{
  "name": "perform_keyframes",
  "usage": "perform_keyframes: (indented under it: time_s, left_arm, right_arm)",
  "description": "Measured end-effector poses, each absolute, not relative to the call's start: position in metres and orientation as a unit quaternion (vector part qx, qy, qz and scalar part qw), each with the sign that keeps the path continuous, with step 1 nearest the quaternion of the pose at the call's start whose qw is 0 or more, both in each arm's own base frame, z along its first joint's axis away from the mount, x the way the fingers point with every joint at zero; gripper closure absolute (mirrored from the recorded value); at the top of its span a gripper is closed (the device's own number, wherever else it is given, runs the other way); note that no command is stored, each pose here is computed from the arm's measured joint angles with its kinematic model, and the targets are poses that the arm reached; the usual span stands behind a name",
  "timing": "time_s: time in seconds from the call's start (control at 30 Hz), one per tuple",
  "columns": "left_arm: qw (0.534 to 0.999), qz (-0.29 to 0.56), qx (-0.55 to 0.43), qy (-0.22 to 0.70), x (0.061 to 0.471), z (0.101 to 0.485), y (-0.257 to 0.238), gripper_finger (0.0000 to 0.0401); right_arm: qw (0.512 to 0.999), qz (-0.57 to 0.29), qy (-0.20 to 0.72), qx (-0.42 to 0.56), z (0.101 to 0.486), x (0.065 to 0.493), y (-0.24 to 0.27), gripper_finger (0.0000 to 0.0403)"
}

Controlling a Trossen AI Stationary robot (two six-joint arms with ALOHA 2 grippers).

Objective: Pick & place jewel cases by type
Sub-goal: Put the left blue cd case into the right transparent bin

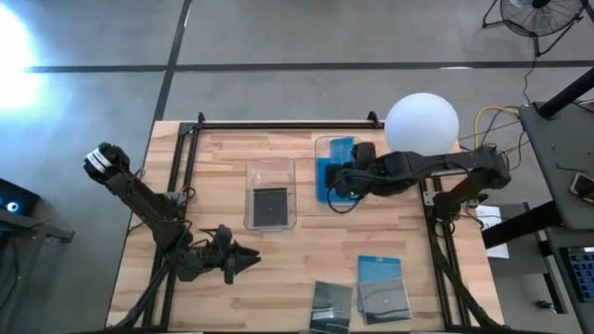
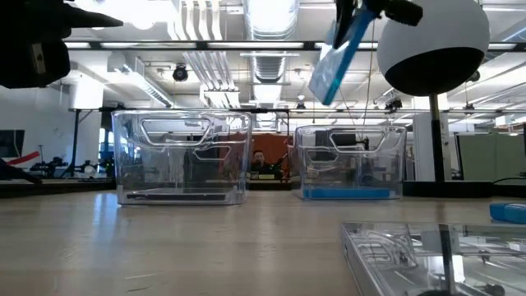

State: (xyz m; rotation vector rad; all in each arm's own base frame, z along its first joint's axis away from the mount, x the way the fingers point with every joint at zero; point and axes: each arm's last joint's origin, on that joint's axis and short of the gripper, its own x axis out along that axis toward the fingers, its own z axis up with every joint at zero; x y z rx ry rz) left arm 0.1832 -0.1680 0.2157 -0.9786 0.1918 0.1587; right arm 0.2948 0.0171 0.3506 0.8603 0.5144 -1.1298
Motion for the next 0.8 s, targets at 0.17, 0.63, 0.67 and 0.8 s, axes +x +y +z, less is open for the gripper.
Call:
perform_keyframes:
  time_s: [0.17, 0.63, 0.67, 0.8]
  left_arm:
    - [0.877, 0.078, -0.464, 0.096, 0.183, 0.213, -0.168, 0.0268]
    - [0.88, 0.086, -0.456, 0.101, 0.183, 0.21, -0.168, 0.0268]
    - [0.881, 0.087, -0.454, 0.102, 0.183, 0.21, -0.168, 0.0268]
    - [0.882, 0.087, -0.451, 0.103, 0.183, 0.209, -0.168, 0.0268]
  right_arm:
    - [0.715, -0.516, 0.282, 0.379, 0.331, 0.312, -0.005, 0.039]
    - [0.657, -0.453, 0.379, 0.468, 0.28, 0.357, -0.005, 0.039]
    - [0.654, -0.452, 0.378, 0.474, 0.28, 0.358, 0.0, 0.039]
    - [0.641, -0.467, 0.38, 0.476, 0.278, 0.353, 0.014, 0.039]
